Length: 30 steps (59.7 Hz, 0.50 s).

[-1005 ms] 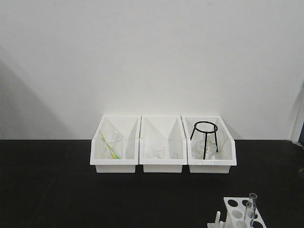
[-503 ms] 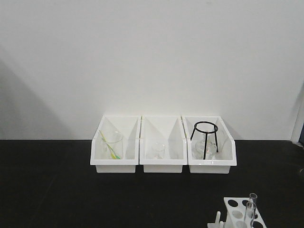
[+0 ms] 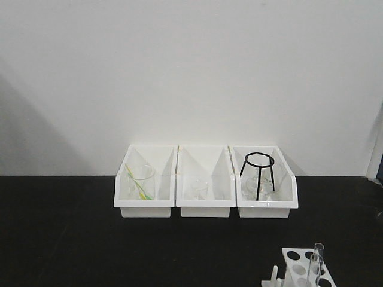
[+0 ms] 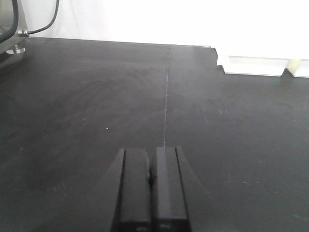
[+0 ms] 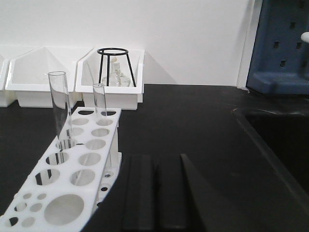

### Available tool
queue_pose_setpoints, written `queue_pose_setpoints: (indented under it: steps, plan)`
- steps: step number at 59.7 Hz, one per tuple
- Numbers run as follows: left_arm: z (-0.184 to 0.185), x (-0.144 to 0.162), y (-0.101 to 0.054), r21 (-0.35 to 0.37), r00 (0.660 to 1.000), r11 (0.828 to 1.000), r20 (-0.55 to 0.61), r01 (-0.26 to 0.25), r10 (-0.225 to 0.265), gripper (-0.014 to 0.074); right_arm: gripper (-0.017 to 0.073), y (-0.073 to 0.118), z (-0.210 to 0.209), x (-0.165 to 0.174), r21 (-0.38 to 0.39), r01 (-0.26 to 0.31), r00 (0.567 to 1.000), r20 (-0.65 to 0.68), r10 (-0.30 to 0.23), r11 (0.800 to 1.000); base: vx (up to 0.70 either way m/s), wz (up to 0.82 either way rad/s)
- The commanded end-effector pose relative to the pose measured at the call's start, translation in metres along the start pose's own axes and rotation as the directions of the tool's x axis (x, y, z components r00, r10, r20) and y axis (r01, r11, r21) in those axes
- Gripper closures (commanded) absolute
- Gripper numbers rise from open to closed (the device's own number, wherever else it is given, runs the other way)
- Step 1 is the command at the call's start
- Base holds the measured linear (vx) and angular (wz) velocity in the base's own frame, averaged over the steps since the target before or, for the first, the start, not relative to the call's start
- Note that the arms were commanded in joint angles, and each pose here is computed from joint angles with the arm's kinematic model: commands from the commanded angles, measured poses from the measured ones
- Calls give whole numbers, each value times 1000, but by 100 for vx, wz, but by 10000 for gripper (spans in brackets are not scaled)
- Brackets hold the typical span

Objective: Flip and reinsert test tube from rack
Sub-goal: 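Raise the open right gripper and withdraw it from the rack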

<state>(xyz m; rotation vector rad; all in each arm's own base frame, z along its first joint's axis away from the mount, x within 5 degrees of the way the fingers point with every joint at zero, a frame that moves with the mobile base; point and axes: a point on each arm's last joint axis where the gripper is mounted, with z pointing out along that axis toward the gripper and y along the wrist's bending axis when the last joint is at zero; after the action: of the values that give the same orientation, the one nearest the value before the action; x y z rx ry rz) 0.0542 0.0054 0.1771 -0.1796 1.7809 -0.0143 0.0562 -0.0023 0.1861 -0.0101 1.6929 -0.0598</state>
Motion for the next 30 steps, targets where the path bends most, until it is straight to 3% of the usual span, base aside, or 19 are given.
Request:
queue_pose_setpoints:
  steps: [1,30]
  plan:
    - [-1,-8,-2,23,995,1000,96,2,-4,600,571,0,-1,-7,4,8,996,86,-8,1000,0,0]
    - [-1,-8,-2,23,995,1000,96,2,-4,600,571,0,-1,-7,4,8,996,86,-8,1000,0,0]
